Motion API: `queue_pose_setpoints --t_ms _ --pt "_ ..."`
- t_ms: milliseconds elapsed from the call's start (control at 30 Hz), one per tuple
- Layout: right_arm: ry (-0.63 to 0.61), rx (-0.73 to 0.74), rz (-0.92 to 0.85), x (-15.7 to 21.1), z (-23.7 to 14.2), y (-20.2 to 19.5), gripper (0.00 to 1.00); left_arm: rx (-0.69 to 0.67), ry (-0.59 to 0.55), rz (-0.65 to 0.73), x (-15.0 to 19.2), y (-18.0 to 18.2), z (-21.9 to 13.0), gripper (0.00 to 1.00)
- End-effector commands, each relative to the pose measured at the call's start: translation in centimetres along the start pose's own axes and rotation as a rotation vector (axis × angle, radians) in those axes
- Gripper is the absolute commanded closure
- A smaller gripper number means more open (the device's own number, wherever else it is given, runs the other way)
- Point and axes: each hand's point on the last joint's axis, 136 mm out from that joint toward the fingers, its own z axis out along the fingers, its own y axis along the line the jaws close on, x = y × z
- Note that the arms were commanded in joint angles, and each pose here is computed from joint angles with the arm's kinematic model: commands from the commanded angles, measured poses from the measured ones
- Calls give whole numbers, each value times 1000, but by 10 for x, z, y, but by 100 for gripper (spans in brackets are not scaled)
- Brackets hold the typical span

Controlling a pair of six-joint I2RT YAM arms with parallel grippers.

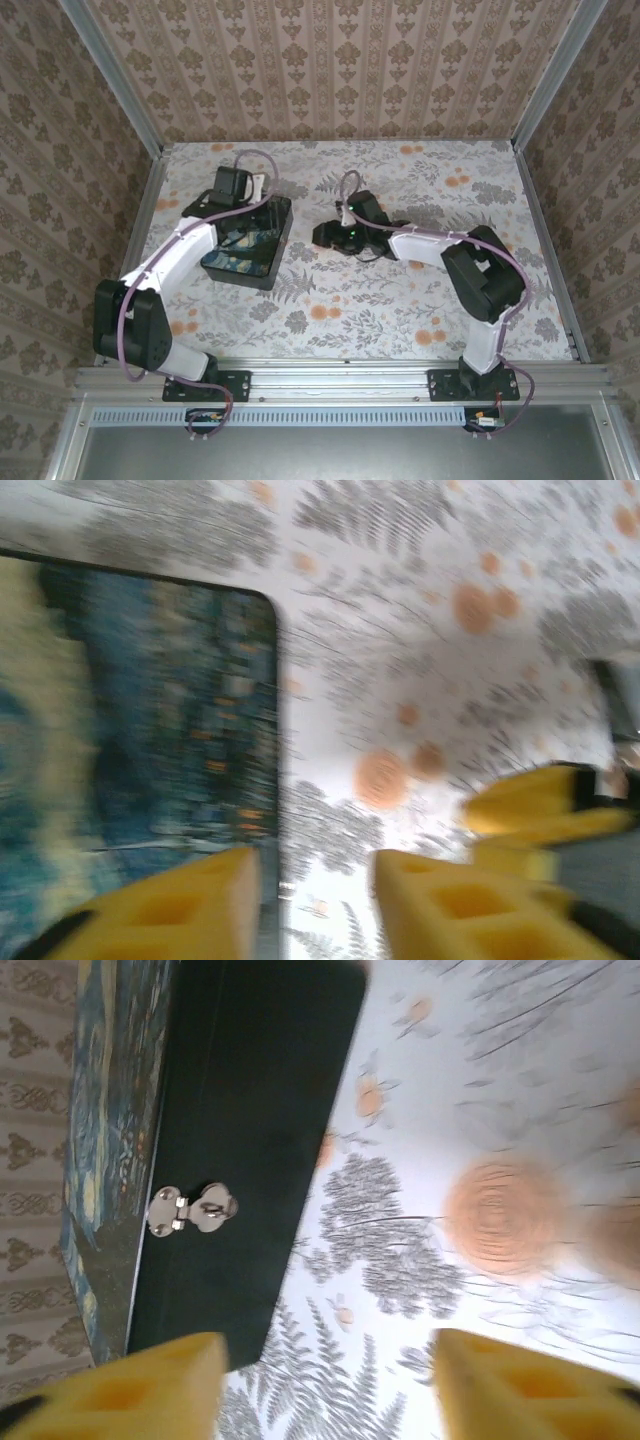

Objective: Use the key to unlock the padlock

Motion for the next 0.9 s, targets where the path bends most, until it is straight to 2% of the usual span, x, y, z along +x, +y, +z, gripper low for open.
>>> queue_pose_setpoints --t_ms 0,100,200,333,400,500,533,567,600,633,667,733,767,833,867 --pt "-100 147 -104 -31 -66 -28 0 -138 -61 9 -8 42 -17 0" --pt "-245 346 -158 -60 -132 -70 0 -254 -150 53 -17 76 -22 0" --pt "-464 563 -261 -80 -210 -108 0 -366 -256 213 -17 110 -22 0" --pt "-604 759 -305 -70 -258 -168 0 -434 -313 244 -2 142 -11 0" --pt "-656 811 -273 -63 -264 -193 0 -451 -353 253 1 150 0 0" --pt "-794 806 -216 -65 -266 -218 0 -502 -451 312 0 161 5 0" --pt "-812 799 -218 -66 -260 -225 0 -472 -466 301 1 162 8 0" --pt "-815 782 -225 -71 -257 -225 0 -425 -461 285 7 166 12 0" --pt "-811 755 -246 -76 -252 -221 0 -414 -527 263 8 171 7 0" --pt "-832 709 -287 -84 -246 -213 0 -407 -546 228 18 179 7 0" --pt "-769 697 -299 -83 -230 -220 0 -412 -618 247 12 177 -1 0" --pt "-690 691 -378 -85 -209 -212 0 -417 -563 230 16 180 4 0" --pt "-697 677 -448 -84 -197 -206 0 -445 -560 249 13 179 6 0" --pt "-716 693 -460 -73 -197 -208 0 -487 -565 266 14 176 4 0" --pt "-789 694 -473 -76 -200 -207 0 -505 -575 276 14 174 4 0"
